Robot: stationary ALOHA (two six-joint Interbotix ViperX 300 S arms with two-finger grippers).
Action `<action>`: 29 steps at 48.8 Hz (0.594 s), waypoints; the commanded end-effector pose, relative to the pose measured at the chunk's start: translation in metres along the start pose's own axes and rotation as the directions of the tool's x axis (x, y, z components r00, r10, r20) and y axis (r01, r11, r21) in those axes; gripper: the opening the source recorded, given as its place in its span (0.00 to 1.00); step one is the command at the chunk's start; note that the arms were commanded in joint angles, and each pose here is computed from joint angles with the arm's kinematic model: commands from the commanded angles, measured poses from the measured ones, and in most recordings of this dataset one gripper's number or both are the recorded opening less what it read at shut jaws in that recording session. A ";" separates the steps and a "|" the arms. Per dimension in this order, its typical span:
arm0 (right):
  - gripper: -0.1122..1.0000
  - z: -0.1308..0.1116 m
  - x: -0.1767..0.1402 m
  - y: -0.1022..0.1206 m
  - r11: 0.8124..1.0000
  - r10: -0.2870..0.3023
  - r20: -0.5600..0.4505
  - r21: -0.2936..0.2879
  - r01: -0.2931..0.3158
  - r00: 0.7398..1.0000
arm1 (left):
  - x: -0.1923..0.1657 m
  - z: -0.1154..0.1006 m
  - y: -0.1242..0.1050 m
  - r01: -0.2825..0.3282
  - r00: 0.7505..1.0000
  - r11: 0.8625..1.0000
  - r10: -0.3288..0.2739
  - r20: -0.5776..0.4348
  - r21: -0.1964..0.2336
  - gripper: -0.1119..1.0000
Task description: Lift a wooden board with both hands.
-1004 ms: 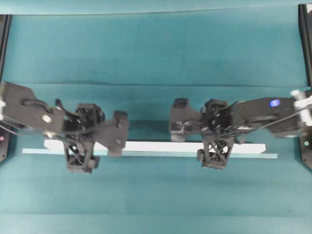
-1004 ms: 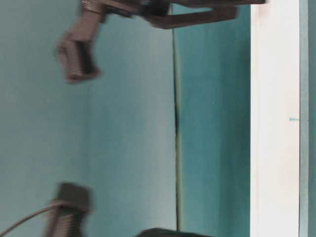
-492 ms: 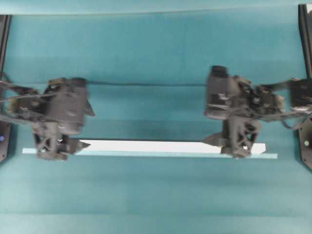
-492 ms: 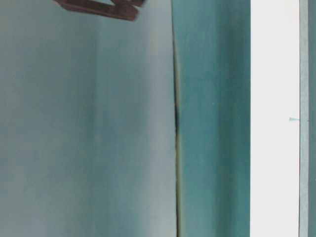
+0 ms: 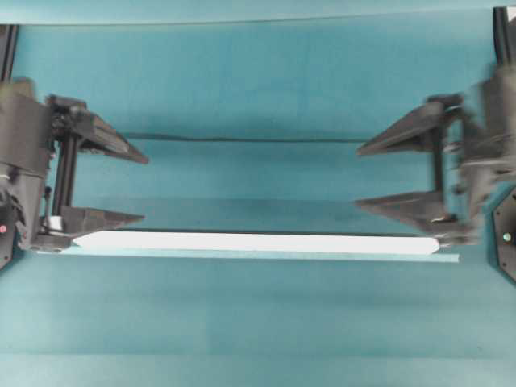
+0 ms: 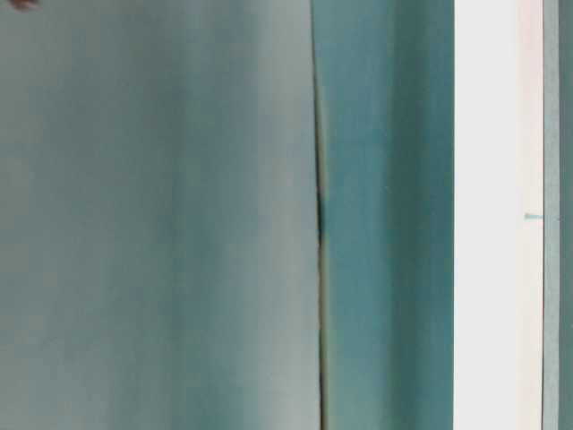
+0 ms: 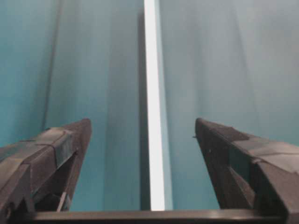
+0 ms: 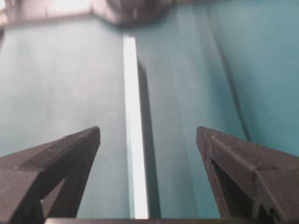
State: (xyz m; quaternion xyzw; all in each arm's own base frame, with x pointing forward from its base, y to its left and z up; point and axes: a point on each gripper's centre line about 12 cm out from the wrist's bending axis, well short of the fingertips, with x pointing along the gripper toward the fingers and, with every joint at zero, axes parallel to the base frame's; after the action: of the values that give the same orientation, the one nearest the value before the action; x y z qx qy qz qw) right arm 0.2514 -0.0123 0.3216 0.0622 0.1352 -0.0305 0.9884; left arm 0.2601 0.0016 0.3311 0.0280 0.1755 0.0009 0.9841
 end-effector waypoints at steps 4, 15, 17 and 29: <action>0.93 0.013 -0.014 0.000 1.000 0.003 0.069 0.001 -0.003 0.998 | -0.002 0.017 0.001 -0.006 0.993 1.000 0.006 0.121 -0.003 0.97; 0.93 0.015 -0.018 0.001 1.000 0.005 0.083 0.006 -0.006 0.997 | -0.006 0.022 0.001 -0.004 0.988 1.000 0.007 0.156 -0.018 0.97; 0.93 0.015 -0.018 0.001 1.000 0.005 0.081 0.006 -0.006 0.997 | -0.006 0.022 0.001 -0.003 0.987 1.000 0.007 0.159 -0.024 0.97; 0.93 0.015 -0.018 0.001 1.000 0.005 0.081 0.006 -0.006 0.997 | -0.011 0.023 0.001 0.000 0.985 0.999 0.006 0.174 -0.034 0.97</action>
State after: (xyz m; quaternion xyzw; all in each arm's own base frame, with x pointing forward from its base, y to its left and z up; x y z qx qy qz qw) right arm 0.2371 -0.0123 0.3384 0.0623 0.1001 -0.0301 0.9926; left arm 0.2580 0.0015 0.3497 0.0121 0.1018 0.0031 0.9947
